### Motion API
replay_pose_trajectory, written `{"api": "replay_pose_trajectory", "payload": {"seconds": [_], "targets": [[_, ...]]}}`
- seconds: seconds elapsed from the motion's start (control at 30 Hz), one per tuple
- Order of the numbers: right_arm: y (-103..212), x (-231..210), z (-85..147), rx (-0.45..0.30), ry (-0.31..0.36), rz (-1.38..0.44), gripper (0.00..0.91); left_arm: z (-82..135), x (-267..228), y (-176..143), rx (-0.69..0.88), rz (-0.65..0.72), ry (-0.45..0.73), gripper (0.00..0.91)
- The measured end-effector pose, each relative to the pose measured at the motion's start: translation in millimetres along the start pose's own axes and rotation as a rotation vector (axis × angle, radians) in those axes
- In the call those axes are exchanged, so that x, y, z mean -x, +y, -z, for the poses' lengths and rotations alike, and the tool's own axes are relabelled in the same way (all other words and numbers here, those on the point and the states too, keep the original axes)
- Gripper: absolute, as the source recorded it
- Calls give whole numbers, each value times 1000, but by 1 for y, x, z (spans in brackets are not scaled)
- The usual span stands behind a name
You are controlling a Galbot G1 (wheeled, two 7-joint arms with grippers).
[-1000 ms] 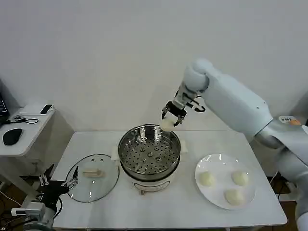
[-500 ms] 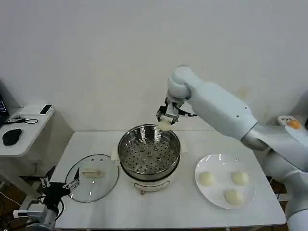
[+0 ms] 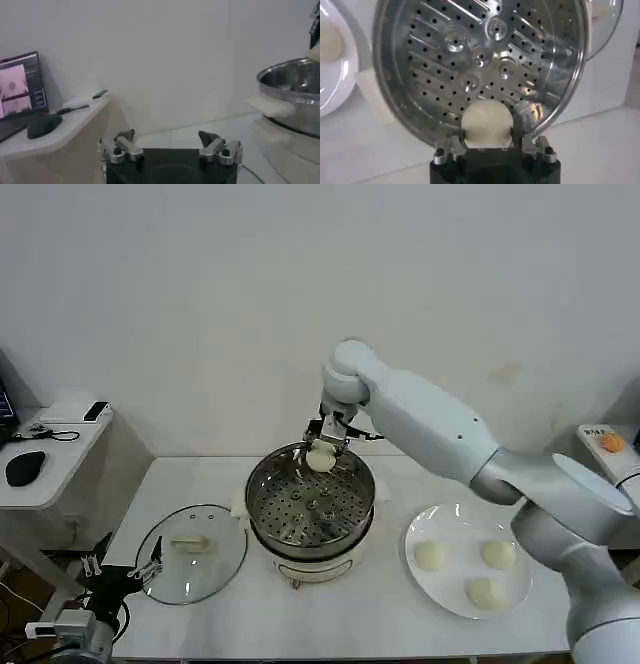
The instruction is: Take steamed baozi put them in steamer then cover it.
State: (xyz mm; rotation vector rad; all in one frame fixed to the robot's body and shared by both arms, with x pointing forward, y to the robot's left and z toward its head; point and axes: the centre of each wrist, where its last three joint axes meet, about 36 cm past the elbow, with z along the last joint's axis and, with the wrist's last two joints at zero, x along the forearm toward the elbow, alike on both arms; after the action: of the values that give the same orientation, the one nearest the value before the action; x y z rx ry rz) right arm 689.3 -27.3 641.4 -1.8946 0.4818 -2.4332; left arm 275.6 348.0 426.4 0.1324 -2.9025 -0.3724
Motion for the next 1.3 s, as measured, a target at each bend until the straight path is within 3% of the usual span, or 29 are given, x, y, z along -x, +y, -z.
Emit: {"api": "replay_pose_trajectory", "payload": {"seconds": [0.53,1.3], "targets": [[-11,29,3,54,-55,-6,635,-8,0,-3,-10,4,18,907],[-7,49,-4,97,-64,4,645,-13,5,-1,-7,3,25,907]]}}
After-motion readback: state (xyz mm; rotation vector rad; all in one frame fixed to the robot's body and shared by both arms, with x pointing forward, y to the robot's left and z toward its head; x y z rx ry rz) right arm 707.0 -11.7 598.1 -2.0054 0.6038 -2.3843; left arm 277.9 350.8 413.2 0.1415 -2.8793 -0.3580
